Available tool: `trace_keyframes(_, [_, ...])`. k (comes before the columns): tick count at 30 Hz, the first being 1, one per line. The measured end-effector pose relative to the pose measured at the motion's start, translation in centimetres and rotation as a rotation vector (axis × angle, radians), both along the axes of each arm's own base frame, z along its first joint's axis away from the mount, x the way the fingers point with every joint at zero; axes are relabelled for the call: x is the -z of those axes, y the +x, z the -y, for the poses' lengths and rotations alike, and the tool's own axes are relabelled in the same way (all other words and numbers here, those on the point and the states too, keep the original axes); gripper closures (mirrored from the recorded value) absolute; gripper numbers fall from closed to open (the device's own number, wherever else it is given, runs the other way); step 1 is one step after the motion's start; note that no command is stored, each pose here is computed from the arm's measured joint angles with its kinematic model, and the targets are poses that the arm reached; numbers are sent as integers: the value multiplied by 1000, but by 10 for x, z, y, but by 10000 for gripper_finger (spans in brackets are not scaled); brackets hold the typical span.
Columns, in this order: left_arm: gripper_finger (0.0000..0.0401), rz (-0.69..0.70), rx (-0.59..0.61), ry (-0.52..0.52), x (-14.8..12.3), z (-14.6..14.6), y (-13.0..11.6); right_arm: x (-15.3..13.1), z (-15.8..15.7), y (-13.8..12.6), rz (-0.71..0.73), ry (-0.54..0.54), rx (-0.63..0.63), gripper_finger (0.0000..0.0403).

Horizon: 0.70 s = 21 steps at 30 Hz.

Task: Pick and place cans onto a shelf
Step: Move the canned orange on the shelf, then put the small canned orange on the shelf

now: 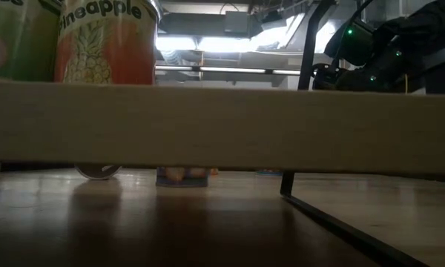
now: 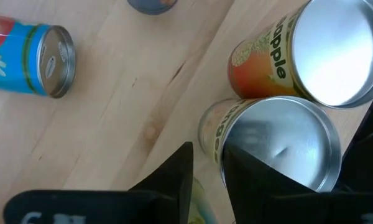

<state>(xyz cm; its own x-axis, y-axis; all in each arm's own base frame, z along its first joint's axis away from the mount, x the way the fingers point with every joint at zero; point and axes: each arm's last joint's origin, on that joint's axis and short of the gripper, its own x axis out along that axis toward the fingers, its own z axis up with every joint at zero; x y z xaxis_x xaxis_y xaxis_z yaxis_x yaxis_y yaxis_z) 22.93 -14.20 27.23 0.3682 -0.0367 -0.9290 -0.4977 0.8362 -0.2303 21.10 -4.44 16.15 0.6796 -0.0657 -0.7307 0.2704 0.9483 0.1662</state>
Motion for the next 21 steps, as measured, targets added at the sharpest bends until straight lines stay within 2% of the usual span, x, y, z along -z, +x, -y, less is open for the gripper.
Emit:
trace_keyframes(13, [321, 56, 0, -38, -16, -6, -9, 0, 0, 0, 0, 0, 0, 344])
trace_keyframes(21, [321, 148, -16, -40, -31, -20, -12, 0, 0, 0, 0, -1, -1, 344])
